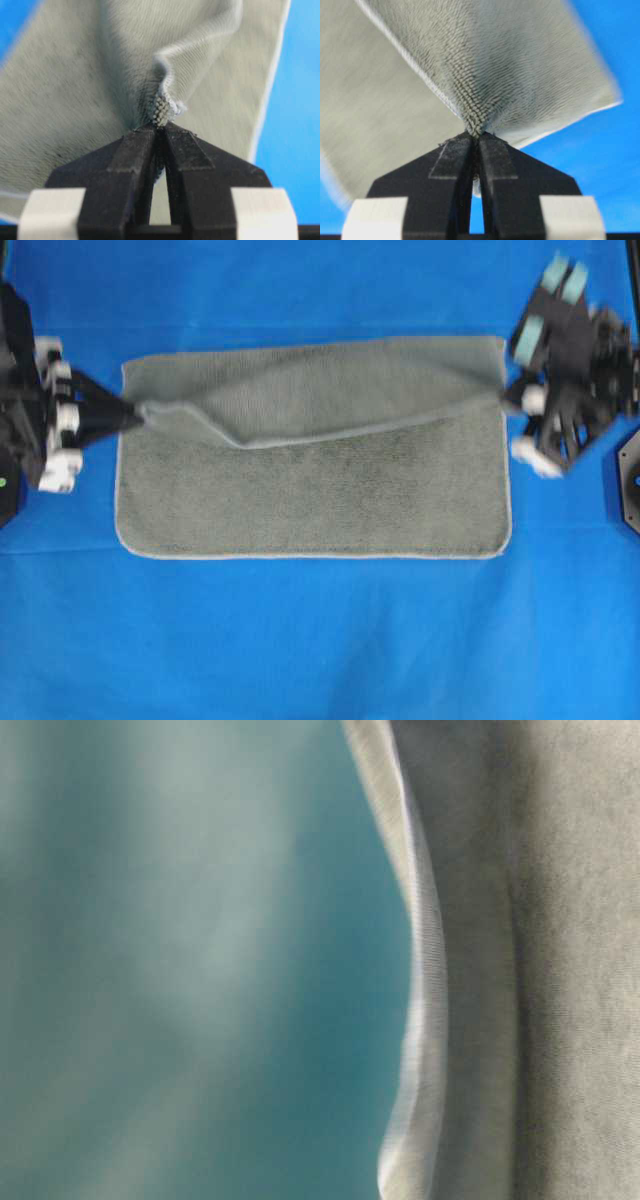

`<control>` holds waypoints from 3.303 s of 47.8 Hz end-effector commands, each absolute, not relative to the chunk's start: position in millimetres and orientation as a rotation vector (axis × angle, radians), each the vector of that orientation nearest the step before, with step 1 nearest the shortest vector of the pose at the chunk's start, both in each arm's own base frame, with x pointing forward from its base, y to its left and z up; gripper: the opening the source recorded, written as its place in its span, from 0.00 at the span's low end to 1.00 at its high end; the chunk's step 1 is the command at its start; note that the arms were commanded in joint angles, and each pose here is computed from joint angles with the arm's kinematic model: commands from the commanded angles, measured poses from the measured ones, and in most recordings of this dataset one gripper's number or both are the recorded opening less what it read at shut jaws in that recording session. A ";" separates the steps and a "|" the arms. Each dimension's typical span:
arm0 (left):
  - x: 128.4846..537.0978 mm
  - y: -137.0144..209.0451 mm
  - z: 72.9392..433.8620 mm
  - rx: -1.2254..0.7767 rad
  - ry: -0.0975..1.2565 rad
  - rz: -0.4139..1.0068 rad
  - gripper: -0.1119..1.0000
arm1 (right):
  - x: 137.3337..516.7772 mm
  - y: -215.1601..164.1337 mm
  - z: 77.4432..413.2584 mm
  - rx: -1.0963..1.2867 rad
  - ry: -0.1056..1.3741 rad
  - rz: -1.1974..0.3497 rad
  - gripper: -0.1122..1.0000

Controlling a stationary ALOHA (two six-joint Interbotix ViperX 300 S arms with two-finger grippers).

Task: Fold a large towel.
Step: 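Lay the towel flat on the table and open both grippers, then grasp the towel's top-left and top-right corners with left and right grippers, then lift the corners and rotate the towel so it lies lengthwise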

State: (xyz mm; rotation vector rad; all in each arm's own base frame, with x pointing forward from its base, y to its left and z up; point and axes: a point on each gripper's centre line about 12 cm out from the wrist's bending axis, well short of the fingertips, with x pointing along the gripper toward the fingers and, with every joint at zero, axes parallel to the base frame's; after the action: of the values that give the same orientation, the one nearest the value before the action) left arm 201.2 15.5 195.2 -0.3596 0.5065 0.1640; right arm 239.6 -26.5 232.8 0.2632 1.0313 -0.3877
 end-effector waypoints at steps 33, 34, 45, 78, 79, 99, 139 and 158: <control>222.8 -38.0 139.9 -0.312 0.764 -0.013 0.13 | 261.2 33.3 137.4 0.320 1.220 -0.265 0.35; 223.7 -38.2 139.9 -0.313 0.766 -0.012 0.13 | 260.8 33.6 137.2 0.318 1.223 -0.265 0.38; 229.0 -39.1 151.5 -0.348 0.729 -0.009 0.29 | 262.1 39.1 141.5 0.309 1.218 -0.247 0.72; 200.9 9.1 223.2 -0.173 0.446 0.080 0.79 | 261.7 -26.2 207.3 0.212 1.026 -0.444 0.68; 201.9 14.5 220.4 -0.170 0.458 0.104 0.79 | 261.1 -33.3 205.1 0.209 1.029 -0.470 0.68; 213.4 87.6 140.6 -0.185 0.730 0.386 0.79 | 246.4 -115.6 137.0 0.208 1.091 -0.641 0.68; 219.4 101.3 93.6 -0.237 0.920 0.417 0.13 | 242.7 -110.5 117.3 0.244 1.031 -0.562 0.12; 245.4 89.8 205.9 -0.189 0.765 0.346 0.13 | 246.0 -76.0 222.2 0.178 0.817 -0.532 0.12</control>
State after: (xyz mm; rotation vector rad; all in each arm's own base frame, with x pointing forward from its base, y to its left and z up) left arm 237.7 95.2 165.2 -0.2169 0.8572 0.3725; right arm 243.4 -82.6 193.1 0.1853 0.8802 -0.5398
